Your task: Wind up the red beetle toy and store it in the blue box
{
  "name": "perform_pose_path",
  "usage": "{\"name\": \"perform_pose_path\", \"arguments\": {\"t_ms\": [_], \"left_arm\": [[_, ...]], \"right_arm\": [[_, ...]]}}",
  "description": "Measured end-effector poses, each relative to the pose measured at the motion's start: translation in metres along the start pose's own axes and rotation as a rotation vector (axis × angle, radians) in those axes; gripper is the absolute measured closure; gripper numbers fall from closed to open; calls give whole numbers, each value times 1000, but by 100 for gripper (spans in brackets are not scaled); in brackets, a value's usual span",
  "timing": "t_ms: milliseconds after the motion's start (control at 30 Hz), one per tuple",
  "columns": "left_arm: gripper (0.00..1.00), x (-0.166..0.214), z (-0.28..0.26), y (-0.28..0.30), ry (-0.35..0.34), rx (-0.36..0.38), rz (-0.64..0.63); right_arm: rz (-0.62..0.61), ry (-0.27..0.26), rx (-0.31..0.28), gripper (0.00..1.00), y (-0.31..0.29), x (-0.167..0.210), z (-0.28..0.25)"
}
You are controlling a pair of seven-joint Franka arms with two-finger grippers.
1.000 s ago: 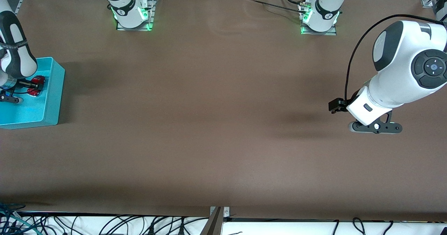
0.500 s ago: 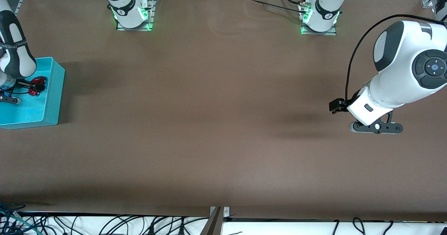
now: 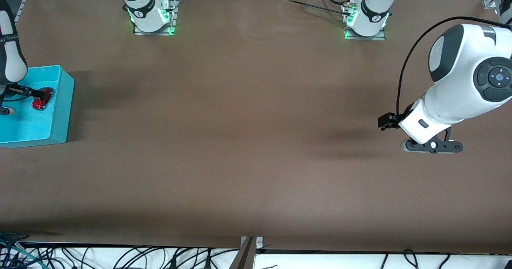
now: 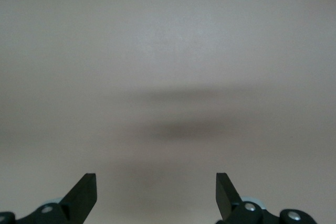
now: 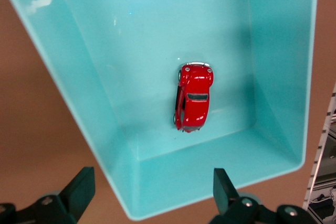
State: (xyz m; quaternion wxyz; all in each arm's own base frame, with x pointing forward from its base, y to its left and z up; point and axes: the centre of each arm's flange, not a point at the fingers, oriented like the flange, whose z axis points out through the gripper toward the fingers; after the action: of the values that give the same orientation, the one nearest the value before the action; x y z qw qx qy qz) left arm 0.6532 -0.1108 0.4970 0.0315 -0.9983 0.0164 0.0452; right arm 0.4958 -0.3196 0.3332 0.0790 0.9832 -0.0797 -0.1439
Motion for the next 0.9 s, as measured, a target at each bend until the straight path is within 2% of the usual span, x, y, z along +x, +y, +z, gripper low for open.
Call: {"name": "perform_pose_path", "arguments": {"t_ms": [300, 433, 900], "left_arm": [[0, 0, 0, -1, 0, 0, -1], [0, 0, 0, -1, 0, 0, -2], [0, 0, 0, -2, 0, 1, -3]], "right_arm": [[-13, 34, -11, 0, -19, -19, -61], [22, 43, -16, 0, -32, -25, -81], [51, 139, -35, 0, -58, -50, -148]]}}
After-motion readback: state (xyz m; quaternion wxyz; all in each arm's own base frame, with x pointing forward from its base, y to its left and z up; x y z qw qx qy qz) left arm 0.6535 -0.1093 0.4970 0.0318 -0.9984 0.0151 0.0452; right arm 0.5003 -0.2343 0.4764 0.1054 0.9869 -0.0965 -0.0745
